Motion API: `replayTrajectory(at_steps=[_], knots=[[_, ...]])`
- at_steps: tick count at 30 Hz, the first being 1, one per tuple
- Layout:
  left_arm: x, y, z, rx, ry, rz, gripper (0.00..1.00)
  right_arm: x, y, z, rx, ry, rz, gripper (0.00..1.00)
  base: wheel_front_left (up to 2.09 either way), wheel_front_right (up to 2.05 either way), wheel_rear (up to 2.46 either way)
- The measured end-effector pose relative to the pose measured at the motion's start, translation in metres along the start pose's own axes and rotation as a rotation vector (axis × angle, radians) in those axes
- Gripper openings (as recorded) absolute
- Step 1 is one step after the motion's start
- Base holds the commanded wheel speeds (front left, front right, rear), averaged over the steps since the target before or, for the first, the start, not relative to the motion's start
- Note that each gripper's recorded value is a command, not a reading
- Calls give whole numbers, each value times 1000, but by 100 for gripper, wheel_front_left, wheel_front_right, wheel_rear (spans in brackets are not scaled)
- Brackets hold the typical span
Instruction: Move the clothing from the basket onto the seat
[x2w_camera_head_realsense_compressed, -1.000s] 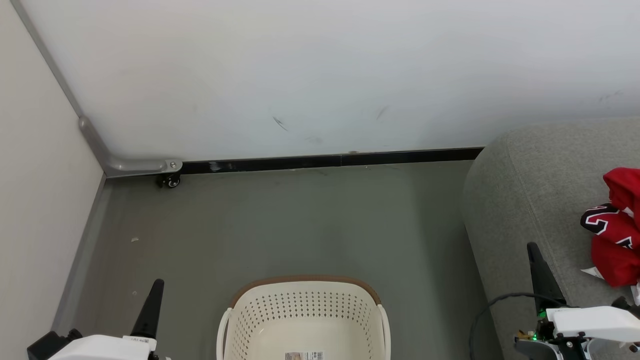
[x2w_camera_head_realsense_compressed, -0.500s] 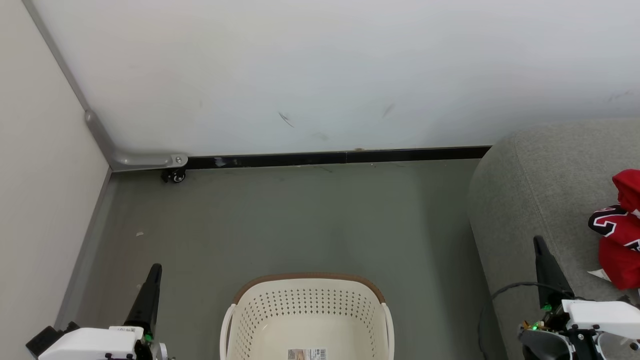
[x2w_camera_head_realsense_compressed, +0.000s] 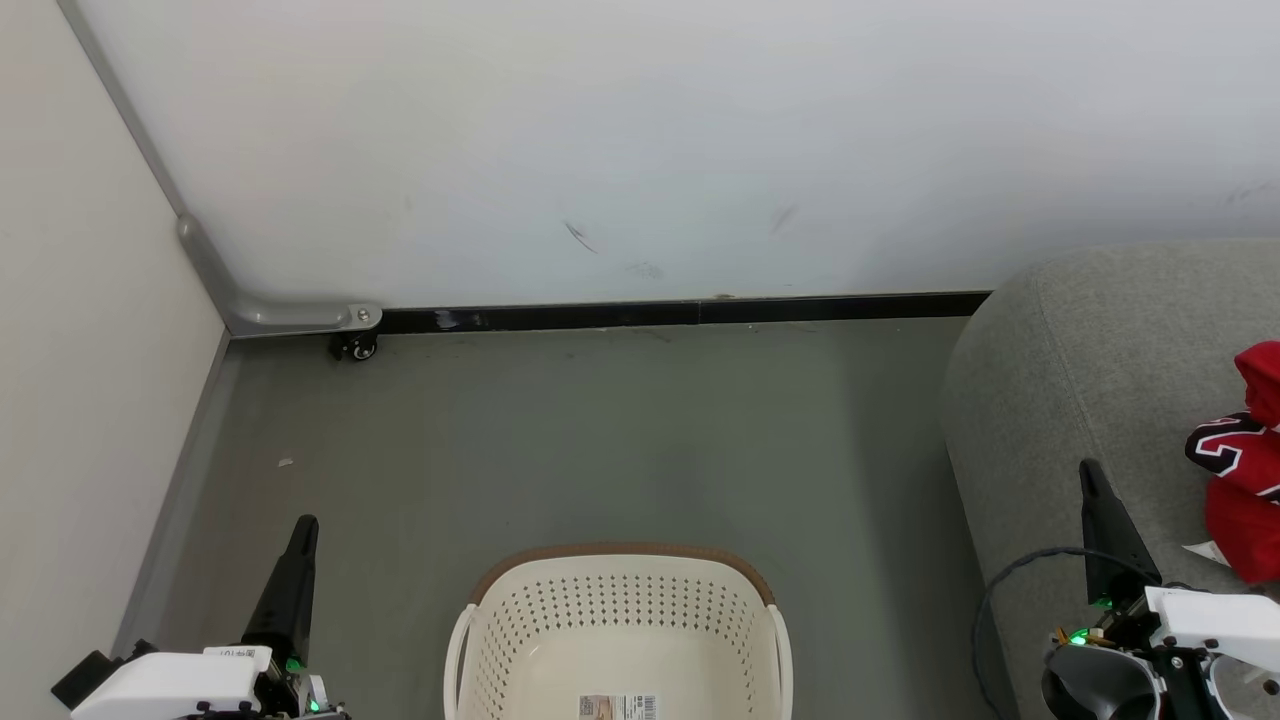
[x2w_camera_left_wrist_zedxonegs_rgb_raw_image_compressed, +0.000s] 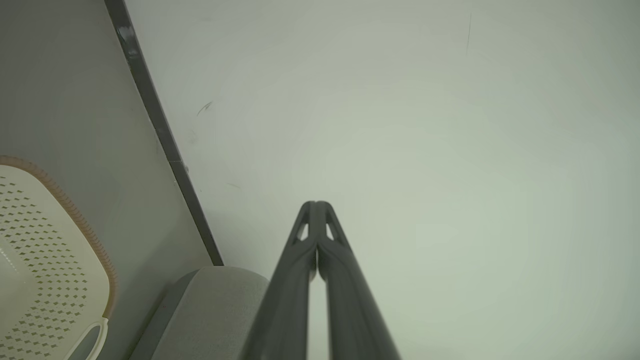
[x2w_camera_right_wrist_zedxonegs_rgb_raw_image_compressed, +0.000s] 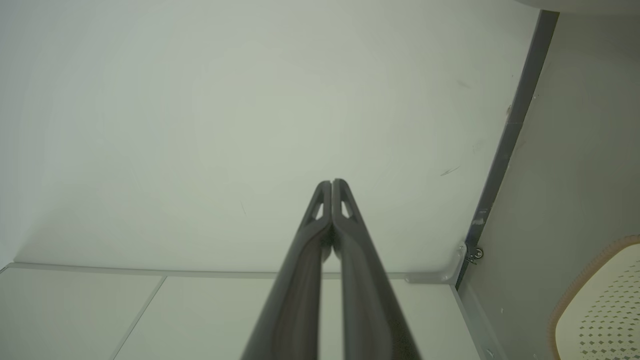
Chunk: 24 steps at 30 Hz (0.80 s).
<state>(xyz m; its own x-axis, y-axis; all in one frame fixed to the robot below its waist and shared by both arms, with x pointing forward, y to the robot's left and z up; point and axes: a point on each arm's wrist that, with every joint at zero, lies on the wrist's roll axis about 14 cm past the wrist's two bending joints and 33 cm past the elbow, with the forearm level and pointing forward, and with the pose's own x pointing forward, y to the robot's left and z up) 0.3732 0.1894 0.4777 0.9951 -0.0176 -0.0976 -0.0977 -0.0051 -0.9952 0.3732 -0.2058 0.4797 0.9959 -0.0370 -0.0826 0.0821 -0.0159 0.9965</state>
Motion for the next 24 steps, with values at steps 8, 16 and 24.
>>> replayTrajectory(at_steps=[8, 16, 24], knots=[[0, 0, 0, 0, 0, 0, 0, 0, 0, 0, 0, -1, 0, 0, 0, 0, 0], [0, 1, 0, -1, 0, 3, 0, 0, 0, 0, 0, -1, 0, 0, 0, 0, 0], [0, 2, 0, -1, 0, 4, 0, 0, 0, 1, 0, -2, 0, 0, 0, 0, 0]])
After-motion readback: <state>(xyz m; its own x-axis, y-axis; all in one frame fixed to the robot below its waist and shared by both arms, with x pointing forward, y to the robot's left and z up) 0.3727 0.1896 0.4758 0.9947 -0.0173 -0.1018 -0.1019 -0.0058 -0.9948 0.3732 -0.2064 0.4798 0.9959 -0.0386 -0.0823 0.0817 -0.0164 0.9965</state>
